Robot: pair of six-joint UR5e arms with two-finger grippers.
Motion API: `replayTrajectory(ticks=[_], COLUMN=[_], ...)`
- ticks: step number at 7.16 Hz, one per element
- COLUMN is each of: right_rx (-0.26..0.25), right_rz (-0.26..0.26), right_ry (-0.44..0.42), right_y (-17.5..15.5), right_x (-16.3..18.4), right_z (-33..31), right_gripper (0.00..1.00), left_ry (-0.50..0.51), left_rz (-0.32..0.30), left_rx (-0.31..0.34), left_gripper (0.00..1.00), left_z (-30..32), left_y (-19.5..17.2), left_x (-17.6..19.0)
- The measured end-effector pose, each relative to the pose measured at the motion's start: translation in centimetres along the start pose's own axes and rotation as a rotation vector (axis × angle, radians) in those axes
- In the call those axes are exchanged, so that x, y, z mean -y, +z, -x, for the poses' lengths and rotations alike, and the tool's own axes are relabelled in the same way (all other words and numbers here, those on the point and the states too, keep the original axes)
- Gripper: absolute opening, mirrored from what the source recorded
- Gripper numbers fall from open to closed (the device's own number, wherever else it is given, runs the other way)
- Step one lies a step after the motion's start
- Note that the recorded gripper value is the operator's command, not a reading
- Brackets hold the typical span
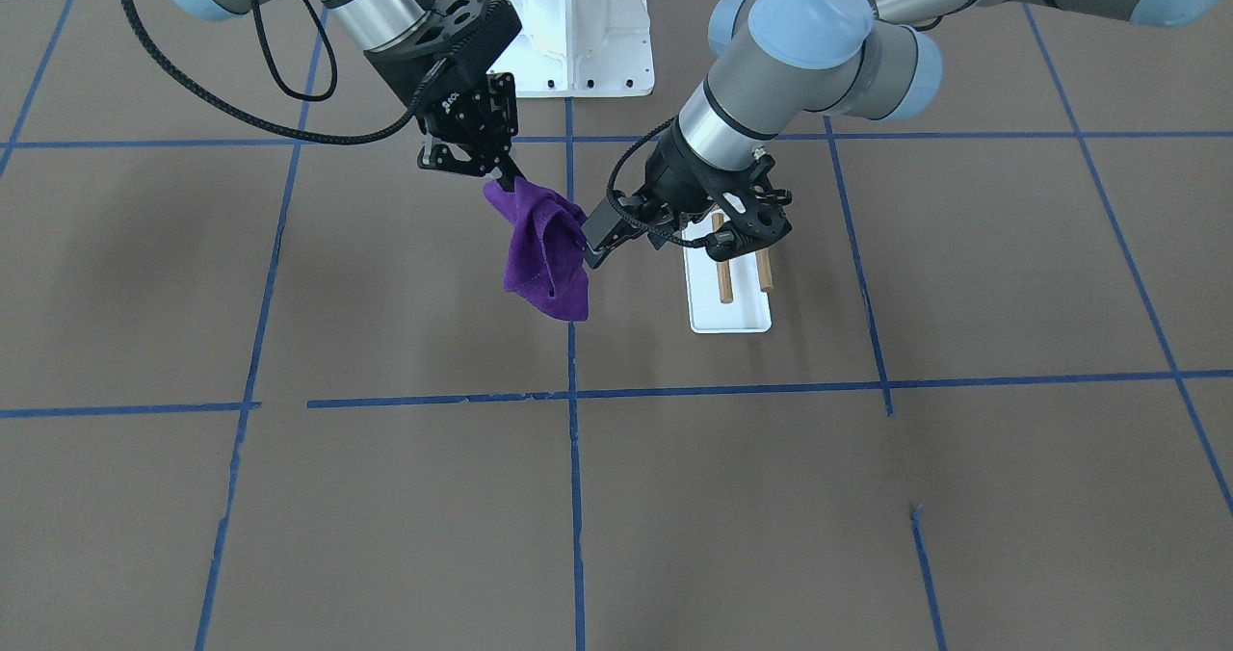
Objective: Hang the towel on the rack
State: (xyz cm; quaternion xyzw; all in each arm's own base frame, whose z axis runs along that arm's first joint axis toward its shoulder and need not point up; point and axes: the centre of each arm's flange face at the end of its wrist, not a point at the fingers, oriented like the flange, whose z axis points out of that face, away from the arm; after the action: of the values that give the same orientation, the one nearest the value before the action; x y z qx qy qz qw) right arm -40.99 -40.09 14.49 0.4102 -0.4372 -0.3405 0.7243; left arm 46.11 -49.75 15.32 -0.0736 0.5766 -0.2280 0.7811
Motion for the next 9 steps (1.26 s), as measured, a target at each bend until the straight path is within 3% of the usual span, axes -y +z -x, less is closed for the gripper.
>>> replayTrajectory(ticks=[1,3,4,9], right_rx=[0.004,0.010,0.010,-0.055], right_rz=[-0.004,-0.014,-0.018,-0.035], right_ry=[-0.004,-0.009,-0.010,-0.008], right_y=[0.0,0.0,0.0,0.0], right_x=[0.1,0.6,0.8,0.9], right_z=[0.4,1.2,1.2,0.3], right_gripper=[0.00,0.00,0.00,0.00], left_ry=[0.004,0.009,0.010,0.012], left_rz=[-0.001,0.008,0.012,0.020], left_rx=[0.000,0.002,0.001,0.008], left_gripper=[0.96,0.63,0.56,0.53], left_z=[0.0,0.0,0.0,0.4], left_y=[0.3,0.8,0.8,0.9], left_x=[-0.3,-1.0,-1.3,-1.6])
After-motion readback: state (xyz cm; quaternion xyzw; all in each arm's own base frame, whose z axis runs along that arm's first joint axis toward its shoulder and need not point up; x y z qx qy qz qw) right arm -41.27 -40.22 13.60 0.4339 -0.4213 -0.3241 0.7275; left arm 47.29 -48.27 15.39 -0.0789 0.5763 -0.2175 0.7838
